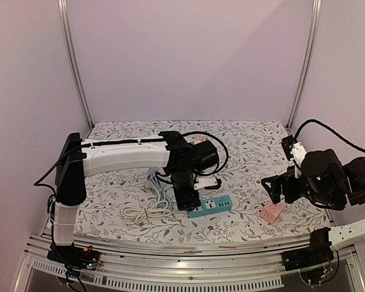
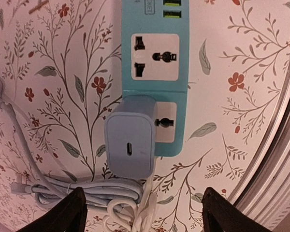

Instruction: Insert the plug

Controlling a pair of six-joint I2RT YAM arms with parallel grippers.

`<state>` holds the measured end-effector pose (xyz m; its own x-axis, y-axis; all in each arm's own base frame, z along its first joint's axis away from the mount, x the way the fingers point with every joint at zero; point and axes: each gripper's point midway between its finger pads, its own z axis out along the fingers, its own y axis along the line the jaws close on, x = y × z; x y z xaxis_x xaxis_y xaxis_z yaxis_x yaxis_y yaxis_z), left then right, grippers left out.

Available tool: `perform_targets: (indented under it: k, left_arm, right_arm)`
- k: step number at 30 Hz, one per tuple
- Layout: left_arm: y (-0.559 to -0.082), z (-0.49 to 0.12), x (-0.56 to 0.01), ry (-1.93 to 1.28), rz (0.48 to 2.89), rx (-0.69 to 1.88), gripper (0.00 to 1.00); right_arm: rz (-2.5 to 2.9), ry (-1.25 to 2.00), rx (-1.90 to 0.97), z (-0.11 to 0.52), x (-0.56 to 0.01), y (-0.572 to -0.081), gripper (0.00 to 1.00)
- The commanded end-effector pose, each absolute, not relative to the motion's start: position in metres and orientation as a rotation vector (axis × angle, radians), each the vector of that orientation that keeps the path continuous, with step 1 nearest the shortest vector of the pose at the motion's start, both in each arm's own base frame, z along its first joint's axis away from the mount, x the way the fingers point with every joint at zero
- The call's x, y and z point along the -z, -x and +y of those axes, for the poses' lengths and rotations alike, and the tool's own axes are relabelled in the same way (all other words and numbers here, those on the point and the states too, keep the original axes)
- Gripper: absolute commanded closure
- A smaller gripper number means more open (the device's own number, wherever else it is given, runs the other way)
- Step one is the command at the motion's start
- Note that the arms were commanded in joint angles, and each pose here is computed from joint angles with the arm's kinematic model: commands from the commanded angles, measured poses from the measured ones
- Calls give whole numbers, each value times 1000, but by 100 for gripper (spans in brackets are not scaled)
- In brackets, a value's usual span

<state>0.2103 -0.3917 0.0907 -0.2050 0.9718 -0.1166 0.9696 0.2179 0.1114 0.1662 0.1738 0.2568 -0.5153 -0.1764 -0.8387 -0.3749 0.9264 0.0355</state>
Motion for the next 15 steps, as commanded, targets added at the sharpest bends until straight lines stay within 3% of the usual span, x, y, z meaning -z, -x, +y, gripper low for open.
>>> perform_targets:
  k: [1,9,12,15]
  left_arm:
    - [-221,-410,-85,-1769,2268,9,21]
    - [-230,-424,-74,-1705,2240,37,32]
    - [-229,-425,-68,-1715,2246,39,43]
    - [-228,-425,-62,-1724,2257,39,61]
  right_arm:
    - [2116,400,-247,175,-255,-167,1]
    - [2117,407,-241,175,-254,-167,1]
    - [2117,405,-241,175,-254,-167,1]
    - [2116,407,-239,175,-254,-167,1]
